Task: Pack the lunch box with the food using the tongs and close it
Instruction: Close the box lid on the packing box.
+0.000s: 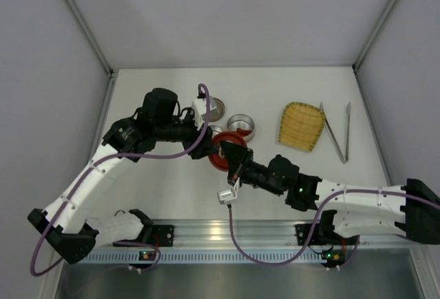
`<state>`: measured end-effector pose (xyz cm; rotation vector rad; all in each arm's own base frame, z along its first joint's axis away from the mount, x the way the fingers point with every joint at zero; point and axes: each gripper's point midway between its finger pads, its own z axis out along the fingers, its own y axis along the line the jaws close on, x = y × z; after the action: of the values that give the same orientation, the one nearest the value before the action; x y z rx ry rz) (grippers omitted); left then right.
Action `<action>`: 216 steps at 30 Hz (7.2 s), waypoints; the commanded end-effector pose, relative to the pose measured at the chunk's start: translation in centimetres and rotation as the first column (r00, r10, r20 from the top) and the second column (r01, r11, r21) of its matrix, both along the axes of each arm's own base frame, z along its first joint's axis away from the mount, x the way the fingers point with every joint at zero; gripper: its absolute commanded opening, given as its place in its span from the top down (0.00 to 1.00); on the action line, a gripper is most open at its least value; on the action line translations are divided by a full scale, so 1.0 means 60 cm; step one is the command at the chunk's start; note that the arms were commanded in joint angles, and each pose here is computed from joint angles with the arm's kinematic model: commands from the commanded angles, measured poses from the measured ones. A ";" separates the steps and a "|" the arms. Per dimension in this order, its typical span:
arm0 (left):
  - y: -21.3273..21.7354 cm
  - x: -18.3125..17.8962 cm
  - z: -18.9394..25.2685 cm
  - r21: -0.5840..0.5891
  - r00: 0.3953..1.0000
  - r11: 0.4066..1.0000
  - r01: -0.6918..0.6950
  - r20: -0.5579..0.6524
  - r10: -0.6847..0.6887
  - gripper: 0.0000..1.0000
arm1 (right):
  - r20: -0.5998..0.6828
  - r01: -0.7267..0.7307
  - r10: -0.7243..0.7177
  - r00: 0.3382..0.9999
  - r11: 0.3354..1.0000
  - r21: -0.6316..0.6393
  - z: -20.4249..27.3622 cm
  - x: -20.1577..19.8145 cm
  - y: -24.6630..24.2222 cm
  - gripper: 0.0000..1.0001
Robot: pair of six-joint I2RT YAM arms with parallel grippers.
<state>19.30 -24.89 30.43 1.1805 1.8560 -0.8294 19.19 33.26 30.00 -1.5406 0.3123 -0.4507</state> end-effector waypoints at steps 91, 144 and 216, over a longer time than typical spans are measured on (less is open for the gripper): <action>0.031 0.176 -0.147 0.038 0.929 0.950 -0.310 -0.199 0.311 1.00 | -0.705 0.540 -0.297 0.644 0.829 0.145 0.078 0.127 -0.201 0.01; 0.036 0.257 -0.351 0.322 0.910 0.862 -0.392 -0.006 0.416 1.00 | -0.900 0.775 -0.153 0.407 0.579 0.253 0.056 0.198 -0.385 0.01; 0.063 0.218 -0.333 0.300 0.850 0.855 -0.424 -0.195 0.490 0.72 | -0.926 0.760 -0.116 0.359 0.612 0.218 0.029 0.179 -0.372 0.01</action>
<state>30.98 -20.57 8.83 0.7313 2.4462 -0.5032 30.32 11.16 31.07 -0.8192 1.6400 0.0564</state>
